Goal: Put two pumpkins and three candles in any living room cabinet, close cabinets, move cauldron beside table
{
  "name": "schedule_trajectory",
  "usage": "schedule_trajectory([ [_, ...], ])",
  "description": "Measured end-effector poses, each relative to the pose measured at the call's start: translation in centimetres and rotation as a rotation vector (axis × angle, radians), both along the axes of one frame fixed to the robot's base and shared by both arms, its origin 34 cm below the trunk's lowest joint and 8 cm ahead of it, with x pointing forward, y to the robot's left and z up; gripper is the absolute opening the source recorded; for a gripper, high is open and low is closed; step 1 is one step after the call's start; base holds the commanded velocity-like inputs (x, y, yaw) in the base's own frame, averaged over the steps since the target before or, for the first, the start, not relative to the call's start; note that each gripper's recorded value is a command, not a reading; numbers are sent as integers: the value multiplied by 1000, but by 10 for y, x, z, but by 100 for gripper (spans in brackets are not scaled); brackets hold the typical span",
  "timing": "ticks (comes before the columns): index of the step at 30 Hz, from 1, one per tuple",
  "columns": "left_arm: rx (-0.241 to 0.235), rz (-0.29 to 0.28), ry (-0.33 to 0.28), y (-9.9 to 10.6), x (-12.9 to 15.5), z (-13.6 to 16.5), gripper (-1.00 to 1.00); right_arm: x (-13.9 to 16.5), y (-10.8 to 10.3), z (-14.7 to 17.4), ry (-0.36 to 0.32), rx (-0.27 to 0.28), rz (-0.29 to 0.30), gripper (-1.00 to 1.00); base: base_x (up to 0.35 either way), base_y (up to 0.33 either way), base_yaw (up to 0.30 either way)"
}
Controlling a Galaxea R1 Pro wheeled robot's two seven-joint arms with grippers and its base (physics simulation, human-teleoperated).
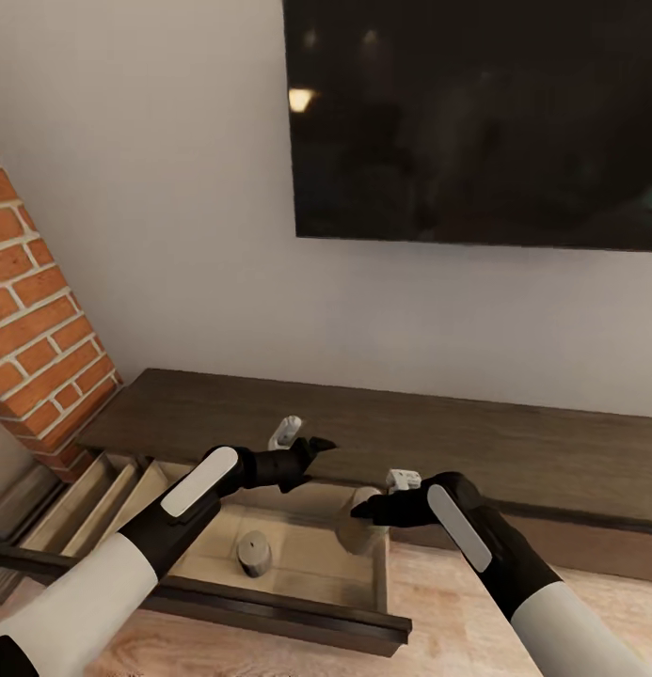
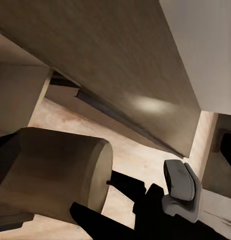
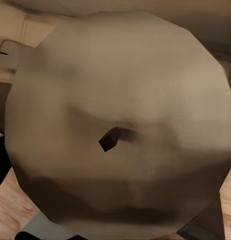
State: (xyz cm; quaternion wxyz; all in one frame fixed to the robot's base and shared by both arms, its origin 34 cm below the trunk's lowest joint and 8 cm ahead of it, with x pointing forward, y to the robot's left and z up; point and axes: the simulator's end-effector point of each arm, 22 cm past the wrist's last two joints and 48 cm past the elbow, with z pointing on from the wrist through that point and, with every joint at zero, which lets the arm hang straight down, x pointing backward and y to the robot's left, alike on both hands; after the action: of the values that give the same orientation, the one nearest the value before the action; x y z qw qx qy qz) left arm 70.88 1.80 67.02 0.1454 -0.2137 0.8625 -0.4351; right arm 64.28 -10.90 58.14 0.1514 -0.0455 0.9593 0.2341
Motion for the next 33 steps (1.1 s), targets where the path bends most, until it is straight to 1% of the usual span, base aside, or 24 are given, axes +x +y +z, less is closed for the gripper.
schedule_trajectory([
  [5, 2, -1, 0, 0, 0, 0, 100, 9, -4, -1, -37, -10, -25, -100, 147, 109, 245],
  [8, 2, -1, 0, 0, 0, 0, 100, 8, -10, -12, -33, -32, -40, -100, 213, 149, 52],
  [9, 4, 1, 2, 1, 0, -2, 100, 10, -15, -19, -39, -40, -60, -100, 70, 41, -82],
  [10, 12, 9, 16, 5, -1, -8, 100, 9, -19, -24, -38, -48, -71, -100, 8, 4, -225],
  [11, 29, 23, 45, 12, -2, -22, 100, 6, -23, -33, -22, -51, -85, -100, 4, 2, -231],
  [12, 28, 24, 46, 11, -3, -22, 100, 6, -25, -33, -24, -59, -84, -100, 2, 1, -232],
  [13, 27, 25, 46, 11, -3, -22, 100, 6, -23, -32, -22, -48, -89, -100, 1, 1, -232],
  [17, 24, 25, 42, 9, -2, -19, 100, 7, -23, -31, -26, -49, -89, -100, 0, 26, -231],
  [21, 24, 22, 37, 8, -2, -16, 100, 3, -26, -35, -14, -59, -92, -100, 0, 198, -230],
  [23, 23, 20, 35, 7, -3, -14, 100, 2, -30, -40, -12, -65, -103, -100, 0, 237, -230],
  [26, 22, 18, 30, 5, -3, -12, 100, 5, -32, -43, -28, -64, -124, -100, 0, 101, -200],
  [29, 21, 19, 28, 5, -2, -10, 100, 5, -23, -41, -29, -48, -126, -100, 0, 19, -55],
  [33, 20, 18, 26, 5, -2, -9, 100, 3, -19, -43, -26, -50, -122, -100, 0, 101, -9],
])
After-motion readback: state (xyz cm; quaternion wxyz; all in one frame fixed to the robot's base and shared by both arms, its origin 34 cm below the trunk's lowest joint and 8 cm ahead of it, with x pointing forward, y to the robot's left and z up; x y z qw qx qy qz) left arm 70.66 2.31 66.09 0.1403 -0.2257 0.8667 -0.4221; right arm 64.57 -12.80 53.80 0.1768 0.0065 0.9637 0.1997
